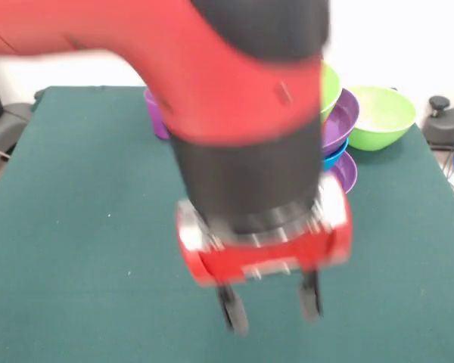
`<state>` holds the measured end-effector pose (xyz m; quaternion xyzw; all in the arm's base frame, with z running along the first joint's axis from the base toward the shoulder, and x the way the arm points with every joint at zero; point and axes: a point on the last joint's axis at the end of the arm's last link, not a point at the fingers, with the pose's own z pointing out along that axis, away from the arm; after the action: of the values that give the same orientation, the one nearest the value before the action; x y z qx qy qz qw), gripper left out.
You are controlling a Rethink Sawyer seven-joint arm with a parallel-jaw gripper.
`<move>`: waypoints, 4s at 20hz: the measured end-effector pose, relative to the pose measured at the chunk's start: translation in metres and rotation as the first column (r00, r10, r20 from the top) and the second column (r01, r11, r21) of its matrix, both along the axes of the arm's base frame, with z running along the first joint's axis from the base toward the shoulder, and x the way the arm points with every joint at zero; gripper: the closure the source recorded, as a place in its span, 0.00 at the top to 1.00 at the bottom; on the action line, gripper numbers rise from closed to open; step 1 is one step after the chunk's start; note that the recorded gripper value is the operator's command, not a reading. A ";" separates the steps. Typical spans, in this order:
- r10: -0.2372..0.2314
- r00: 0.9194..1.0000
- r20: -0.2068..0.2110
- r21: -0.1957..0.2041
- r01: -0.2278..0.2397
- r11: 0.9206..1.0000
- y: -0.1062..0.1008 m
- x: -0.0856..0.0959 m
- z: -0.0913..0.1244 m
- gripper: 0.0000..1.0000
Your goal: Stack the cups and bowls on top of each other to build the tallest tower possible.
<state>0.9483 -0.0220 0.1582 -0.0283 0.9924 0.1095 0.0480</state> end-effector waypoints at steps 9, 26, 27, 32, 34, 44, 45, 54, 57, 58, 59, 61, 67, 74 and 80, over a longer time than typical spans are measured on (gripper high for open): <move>0.088 0.995 0.041 0.046 -0.090 0.995 -0.105 -0.060 0.104 1.00; -0.177 0.976 0.127 -0.084 0.189 0.978 -0.208 -0.217 0.147 1.00; -0.183 0.974 0.131 -0.085 0.195 0.977 -0.201 -0.221 0.144 1.00; -0.181 0.975 0.131 -0.088 0.194 0.977 -0.149 -0.244 0.127 1.00; -0.180 0.976 0.122 -0.088 0.192 0.977 -0.139 -0.247 0.123 1.00; -0.181 0.972 0.149 -0.091 0.196 0.976 -0.072 -0.241 0.076 1.00; -0.187 0.970 0.159 -0.083 0.202 0.976 -0.067 -0.240 0.071 1.00; -0.233 0.953 0.193 -0.063 0.249 0.966 -0.057 -0.256 0.033 1.00; -0.244 0.952 0.186 -0.070 0.261 0.963 -0.062 -0.266 0.021 1.00; -0.250 0.951 0.181 -0.072 0.267 0.961 -0.064 -0.272 0.016 1.00; -0.255 0.951 0.176 -0.072 0.271 0.960 -0.065 -0.275 0.014 1.00; -0.274 0.951 0.147 -0.079 0.287 0.955 -0.070 -0.289 0.008 1.00; -0.299 0.951 0.086 -0.089 0.306 0.948 -0.065 -0.320 0.010 1.00; -0.300 0.952 0.053 -0.124 0.304 0.944 -0.052 -0.363 0.010 1.00; -0.305 0.950 0.063 -0.133 0.310 0.941 -0.046 -0.381 -0.003 1.00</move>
<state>0.5670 -0.0676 0.1551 0.1214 0.9887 0.0296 0.0831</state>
